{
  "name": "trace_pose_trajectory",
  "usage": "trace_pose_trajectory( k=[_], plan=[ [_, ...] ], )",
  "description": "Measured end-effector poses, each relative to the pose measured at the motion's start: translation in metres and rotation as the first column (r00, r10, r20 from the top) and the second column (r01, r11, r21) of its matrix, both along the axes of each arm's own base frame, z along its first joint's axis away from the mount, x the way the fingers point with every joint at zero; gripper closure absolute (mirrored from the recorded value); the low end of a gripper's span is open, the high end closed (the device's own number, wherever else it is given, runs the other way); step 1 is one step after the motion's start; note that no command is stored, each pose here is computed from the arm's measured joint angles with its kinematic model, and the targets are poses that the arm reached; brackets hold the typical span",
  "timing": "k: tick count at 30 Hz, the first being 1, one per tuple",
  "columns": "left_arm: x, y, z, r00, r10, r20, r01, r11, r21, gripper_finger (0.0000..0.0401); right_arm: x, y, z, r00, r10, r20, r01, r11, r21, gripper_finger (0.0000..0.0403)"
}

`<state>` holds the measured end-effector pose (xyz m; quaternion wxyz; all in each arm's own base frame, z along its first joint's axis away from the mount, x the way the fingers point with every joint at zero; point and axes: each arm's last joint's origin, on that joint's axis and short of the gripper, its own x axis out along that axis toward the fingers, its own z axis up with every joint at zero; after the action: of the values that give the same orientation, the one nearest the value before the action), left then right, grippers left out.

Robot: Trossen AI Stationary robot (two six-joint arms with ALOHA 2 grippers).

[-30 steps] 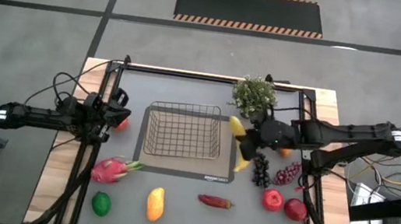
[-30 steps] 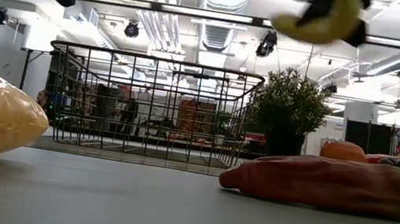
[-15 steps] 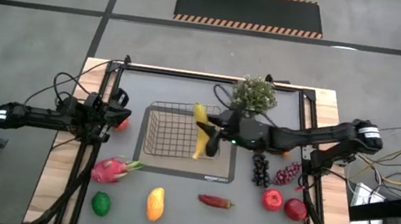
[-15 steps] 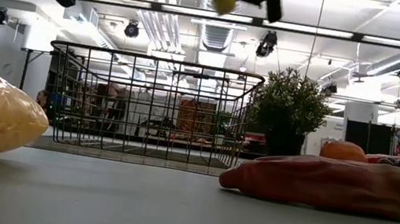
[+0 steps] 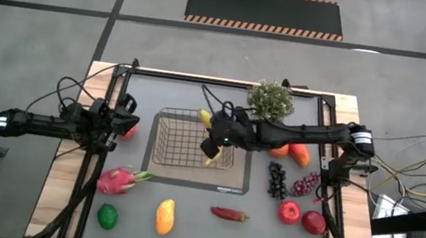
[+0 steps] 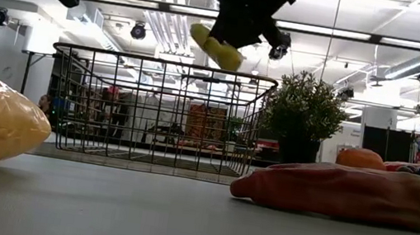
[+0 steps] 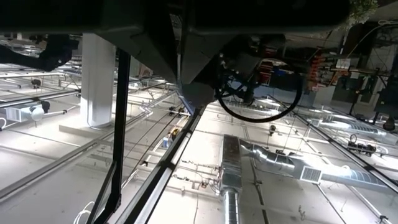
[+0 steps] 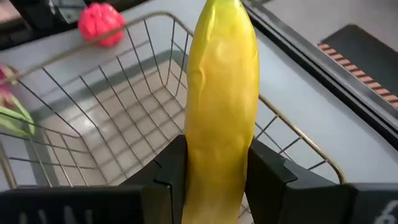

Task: Build produce basket
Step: Put the banana into the wire basket, then put the dragon fruit into the wire basket

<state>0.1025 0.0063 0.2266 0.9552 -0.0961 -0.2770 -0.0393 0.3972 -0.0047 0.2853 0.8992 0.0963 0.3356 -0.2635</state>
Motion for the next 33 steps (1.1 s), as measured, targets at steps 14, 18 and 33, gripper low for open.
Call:
trace_pose_trajectory(
  k=[14,18,33],
  plan=[
    [0.000,0.000,0.000,1.000,0.000,0.000,0.000,1.000,0.000,0.0398,0.010,-0.001,-0.012,0.995,-0.014,-0.095,0.013,1.000,-0.011,0.0272],
    [0.000,0.000,0.000,1.000,0.000,0.001,0.000,1.000,0.000,0.0398,0.010,-0.002,-0.014,0.995,-0.028,-0.095,0.028,1.000,-0.001,0.0241],
    [0.001,0.000,-0.001,1.000,0.000,-0.006,0.000,1.000,-0.002,0.0398,-0.008,0.004,0.013,0.995,0.014,-0.098,-0.015,1.000,-0.009,0.0189]
  ],
)
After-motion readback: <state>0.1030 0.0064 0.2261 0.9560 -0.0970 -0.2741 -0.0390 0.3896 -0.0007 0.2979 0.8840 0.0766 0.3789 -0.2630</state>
